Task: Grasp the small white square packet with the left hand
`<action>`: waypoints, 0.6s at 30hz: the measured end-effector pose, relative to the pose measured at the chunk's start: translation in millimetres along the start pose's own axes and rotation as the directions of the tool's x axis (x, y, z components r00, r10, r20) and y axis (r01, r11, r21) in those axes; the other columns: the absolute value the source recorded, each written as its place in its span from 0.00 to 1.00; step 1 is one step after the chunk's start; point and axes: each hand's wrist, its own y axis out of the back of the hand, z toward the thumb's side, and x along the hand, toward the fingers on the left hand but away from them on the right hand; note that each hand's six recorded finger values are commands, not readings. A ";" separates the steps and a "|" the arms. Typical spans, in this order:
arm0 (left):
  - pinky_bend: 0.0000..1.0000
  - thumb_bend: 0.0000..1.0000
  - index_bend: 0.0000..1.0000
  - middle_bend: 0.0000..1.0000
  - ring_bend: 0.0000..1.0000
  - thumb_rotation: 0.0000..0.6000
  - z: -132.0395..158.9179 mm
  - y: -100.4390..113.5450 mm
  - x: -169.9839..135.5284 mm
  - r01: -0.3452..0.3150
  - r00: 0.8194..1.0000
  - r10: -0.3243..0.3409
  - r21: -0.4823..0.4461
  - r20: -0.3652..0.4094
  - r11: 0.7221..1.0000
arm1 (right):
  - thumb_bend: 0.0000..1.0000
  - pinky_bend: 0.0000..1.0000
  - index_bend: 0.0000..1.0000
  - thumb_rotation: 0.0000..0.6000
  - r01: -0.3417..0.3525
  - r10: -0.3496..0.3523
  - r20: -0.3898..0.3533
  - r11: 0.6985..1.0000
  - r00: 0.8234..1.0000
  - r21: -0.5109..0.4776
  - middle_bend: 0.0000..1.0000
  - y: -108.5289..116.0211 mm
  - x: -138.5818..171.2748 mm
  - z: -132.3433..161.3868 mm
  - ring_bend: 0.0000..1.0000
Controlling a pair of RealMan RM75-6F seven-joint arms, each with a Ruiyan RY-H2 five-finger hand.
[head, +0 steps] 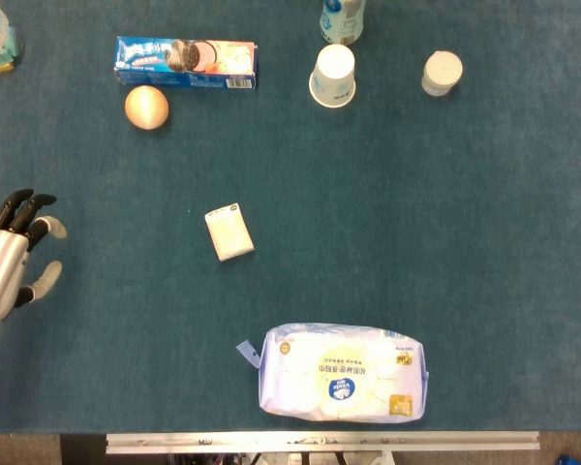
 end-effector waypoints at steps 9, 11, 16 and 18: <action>0.35 0.29 0.42 0.22 0.16 1.00 0.2 -1.8 -0.6 0.006 1.000 -0.006 0.001 0.000 1.000 | 0.06 0.21 0.61 1.00 0.005 -0.005 -0.002 1.000 1.000 -0.004 0.53 1.3 0.2 0.5 0.33; 0.35 0.29 0.42 0.22 0.16 1.00 0.2 -1.0 -0.8 0.003 1.000 -0.003 -0.002 -0.001 1.000 | 0.06 0.21 0.61 1.00 0.002 -0.002 -0.001 1.000 1.000 -0.003 0.53 0.8 -0.2 0.1 0.33; 0.35 0.29 0.42 0.23 0.16 1.00 -0.2 -2.1 -0.1 0.006 1.000 -0.006 -0.002 -0.002 1.000 | 0.06 0.21 0.61 1.00 0.004 -0.004 0.002 1.000 1.000 -0.001 0.53 1.2 -0.3 -0.7 0.34; 0.35 0.29 0.42 0.23 0.16 1.00 0.3 -3.0 0.1 0.010 1.000 -0.010 -0.001 0.000 1.000 | 0.06 0.21 0.61 1.00 0.010 -0.010 0.001 1.000 1.000 -0.003 0.53 2.6 0.2 -0.4 0.34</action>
